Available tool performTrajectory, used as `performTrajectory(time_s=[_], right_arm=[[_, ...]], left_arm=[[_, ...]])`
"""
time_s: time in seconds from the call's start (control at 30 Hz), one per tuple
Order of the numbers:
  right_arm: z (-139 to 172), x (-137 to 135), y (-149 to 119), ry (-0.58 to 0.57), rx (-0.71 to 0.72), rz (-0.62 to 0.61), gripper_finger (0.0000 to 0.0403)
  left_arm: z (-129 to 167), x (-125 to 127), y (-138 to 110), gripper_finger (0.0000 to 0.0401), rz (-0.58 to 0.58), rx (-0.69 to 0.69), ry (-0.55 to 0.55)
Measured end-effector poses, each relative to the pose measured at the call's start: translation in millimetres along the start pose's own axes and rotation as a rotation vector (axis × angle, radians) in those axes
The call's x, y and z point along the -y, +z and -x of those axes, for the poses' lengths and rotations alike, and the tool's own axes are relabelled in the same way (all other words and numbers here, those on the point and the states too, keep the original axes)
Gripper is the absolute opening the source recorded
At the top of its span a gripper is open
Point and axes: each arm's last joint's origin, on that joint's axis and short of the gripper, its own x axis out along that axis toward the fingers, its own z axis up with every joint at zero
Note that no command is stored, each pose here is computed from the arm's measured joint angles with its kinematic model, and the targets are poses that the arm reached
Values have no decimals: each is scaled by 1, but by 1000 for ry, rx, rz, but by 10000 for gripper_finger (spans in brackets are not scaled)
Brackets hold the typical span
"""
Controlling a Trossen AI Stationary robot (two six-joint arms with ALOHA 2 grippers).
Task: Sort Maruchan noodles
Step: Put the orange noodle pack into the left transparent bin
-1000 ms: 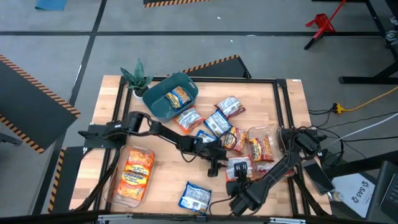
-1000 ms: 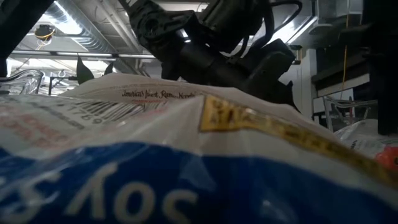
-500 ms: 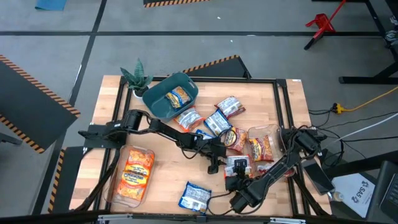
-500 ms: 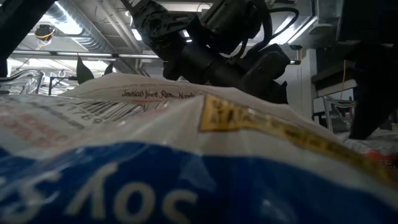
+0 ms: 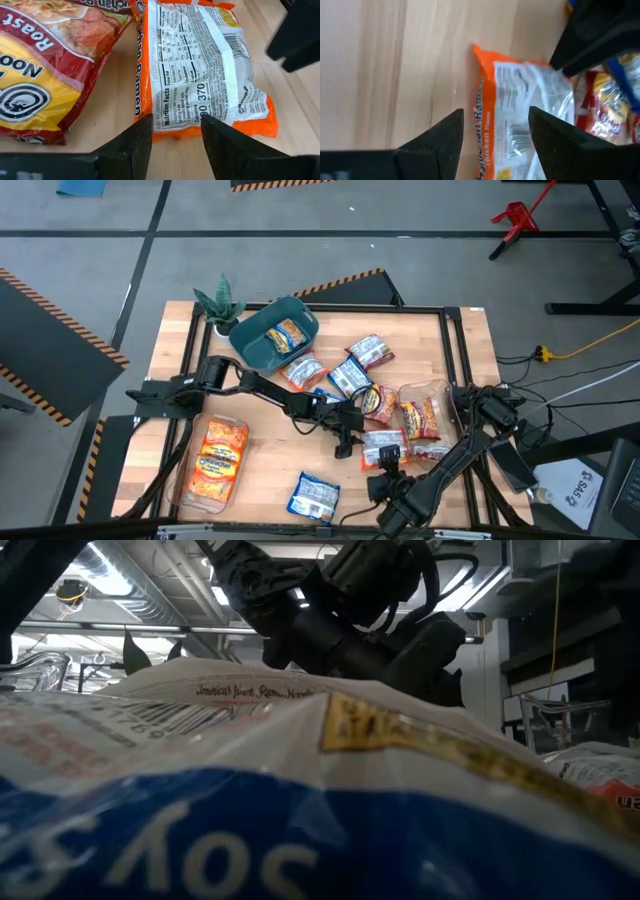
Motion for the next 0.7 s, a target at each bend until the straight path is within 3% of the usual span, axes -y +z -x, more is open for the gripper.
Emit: performTrajectory(time_s=[0.23,0.5,0.7], right_arm=[[-17,-1,-14,9,-68,-22,207],[-37,6,-31,-122,-77,-20,207],[-45,14,-29,-208,-30,-19,207]], left_arm=[[2,-4,-2,163,32,-54,27],[4,-7,-2,163,62,-68,18],[4,-7,-2,163,60,-72,0]])
